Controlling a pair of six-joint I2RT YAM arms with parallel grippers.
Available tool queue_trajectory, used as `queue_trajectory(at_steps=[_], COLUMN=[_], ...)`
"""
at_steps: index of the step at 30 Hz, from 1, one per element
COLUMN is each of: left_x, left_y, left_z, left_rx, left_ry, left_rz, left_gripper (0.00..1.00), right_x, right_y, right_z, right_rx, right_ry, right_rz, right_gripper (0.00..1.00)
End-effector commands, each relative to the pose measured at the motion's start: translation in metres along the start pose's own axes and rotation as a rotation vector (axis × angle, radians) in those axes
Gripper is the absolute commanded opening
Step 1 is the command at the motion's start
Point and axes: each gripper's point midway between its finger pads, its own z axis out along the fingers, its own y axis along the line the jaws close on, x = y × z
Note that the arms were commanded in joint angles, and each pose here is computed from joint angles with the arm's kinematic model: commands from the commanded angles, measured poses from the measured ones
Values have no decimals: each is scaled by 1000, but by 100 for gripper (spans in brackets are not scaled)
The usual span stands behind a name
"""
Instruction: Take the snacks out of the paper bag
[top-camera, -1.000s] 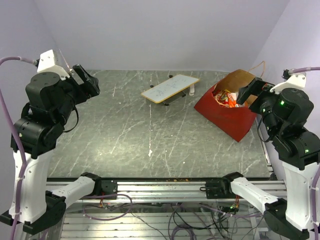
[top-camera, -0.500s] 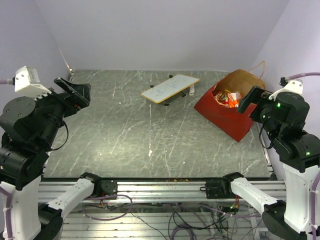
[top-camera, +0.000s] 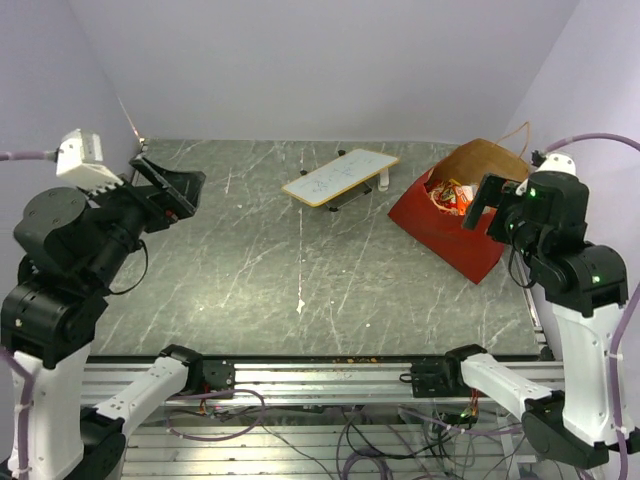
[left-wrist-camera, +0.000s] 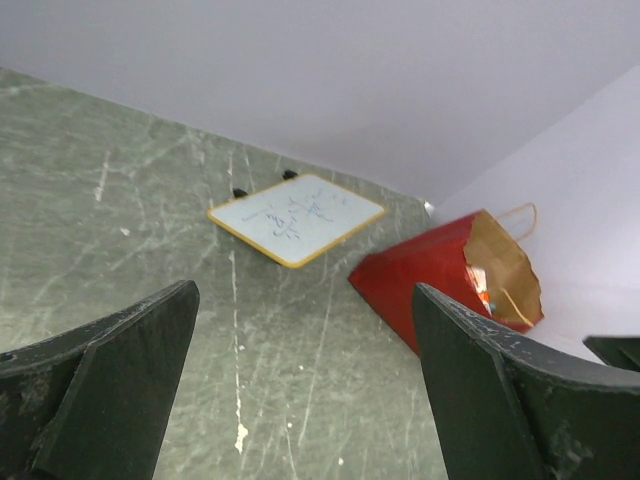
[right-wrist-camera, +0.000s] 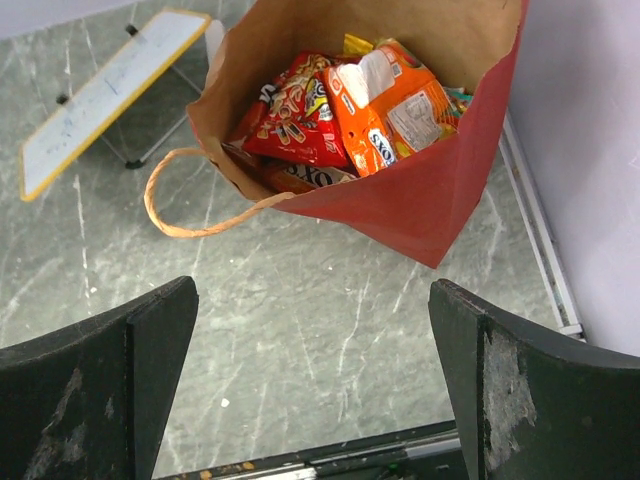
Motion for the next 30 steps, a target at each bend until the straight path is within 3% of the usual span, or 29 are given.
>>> queue_trajectory(at_steps=[1, 8, 14, 18, 23, 30], left_x=[17, 37, 49, 58, 65, 64], left_y=[-23, -30, -38, -47, -59, -66], left_z=[23, 50, 63, 78, 93, 90], left_rx=[122, 155, 199, 244, 298, 335], left_ry=[72, 174, 230, 276, 326, 335], left_rz=[-27, 16, 19, 15, 6, -6], left_gripper=[97, 96, 96, 95, 92, 91], right_x=[3, 8, 9, 2, 2, 24], right_y=[7, 44, 63, 52, 55, 64], right_z=[19, 49, 48, 67, 85, 102], right_rx=[-14, -208, -362, -270, -234, -262], right_ry=[37, 84, -5, -9, 14, 85], right_rz=[-90, -327, -460, -528, -592, -591], right_gripper=[100, 90, 88, 85, 64, 62])
